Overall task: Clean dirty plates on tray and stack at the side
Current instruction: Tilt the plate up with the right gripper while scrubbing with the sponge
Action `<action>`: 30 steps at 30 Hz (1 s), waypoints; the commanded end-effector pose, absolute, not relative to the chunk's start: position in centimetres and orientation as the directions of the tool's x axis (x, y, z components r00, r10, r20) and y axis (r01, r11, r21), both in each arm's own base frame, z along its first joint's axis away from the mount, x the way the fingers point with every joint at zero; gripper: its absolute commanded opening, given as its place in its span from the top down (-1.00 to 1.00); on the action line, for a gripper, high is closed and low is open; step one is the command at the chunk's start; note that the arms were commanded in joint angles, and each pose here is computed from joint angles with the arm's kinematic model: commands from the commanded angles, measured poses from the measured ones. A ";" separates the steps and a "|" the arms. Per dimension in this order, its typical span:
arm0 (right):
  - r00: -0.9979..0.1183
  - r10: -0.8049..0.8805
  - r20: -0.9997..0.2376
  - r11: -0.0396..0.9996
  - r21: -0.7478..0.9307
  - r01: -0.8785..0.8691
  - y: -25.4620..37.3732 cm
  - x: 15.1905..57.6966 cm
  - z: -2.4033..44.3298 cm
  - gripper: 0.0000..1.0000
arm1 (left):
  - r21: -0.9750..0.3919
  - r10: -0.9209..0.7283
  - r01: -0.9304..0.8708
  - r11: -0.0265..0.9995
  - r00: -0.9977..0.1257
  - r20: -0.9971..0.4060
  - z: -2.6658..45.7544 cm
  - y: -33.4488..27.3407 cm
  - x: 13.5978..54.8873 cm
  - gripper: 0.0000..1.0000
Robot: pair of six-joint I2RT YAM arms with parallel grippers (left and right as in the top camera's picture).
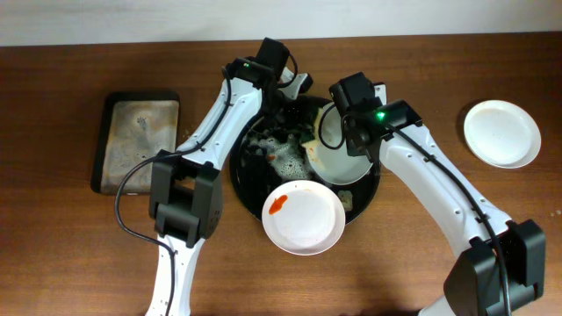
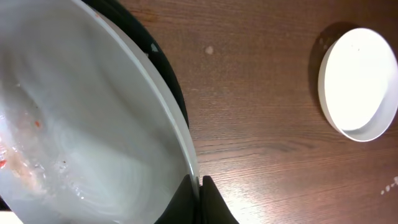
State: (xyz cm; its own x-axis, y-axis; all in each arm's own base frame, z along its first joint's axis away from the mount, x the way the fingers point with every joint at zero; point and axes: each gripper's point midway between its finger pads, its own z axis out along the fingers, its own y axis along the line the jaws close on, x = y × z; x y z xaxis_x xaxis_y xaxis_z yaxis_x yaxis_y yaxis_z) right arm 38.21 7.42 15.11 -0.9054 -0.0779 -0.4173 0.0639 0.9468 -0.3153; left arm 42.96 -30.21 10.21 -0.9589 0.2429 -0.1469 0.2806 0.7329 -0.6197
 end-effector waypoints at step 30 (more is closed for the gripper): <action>-0.900 0.063 -0.432 0.969 -0.188 0.158 8.6 37.7 17.3 0.92 | -0.266 0.258 0.270 0.925 -0.963 -0.079 4.6 -27.8 41.1 0.99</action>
State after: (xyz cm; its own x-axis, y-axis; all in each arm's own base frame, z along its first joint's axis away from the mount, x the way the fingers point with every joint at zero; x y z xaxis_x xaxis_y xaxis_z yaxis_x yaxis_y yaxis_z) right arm 37.26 8.52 15.84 -0.9168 0.0435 -0.3970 0.1359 0.9687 -0.2078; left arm 40.52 -29.62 6.24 -0.9532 0.2880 -0.0919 0.3013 0.8820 -0.3624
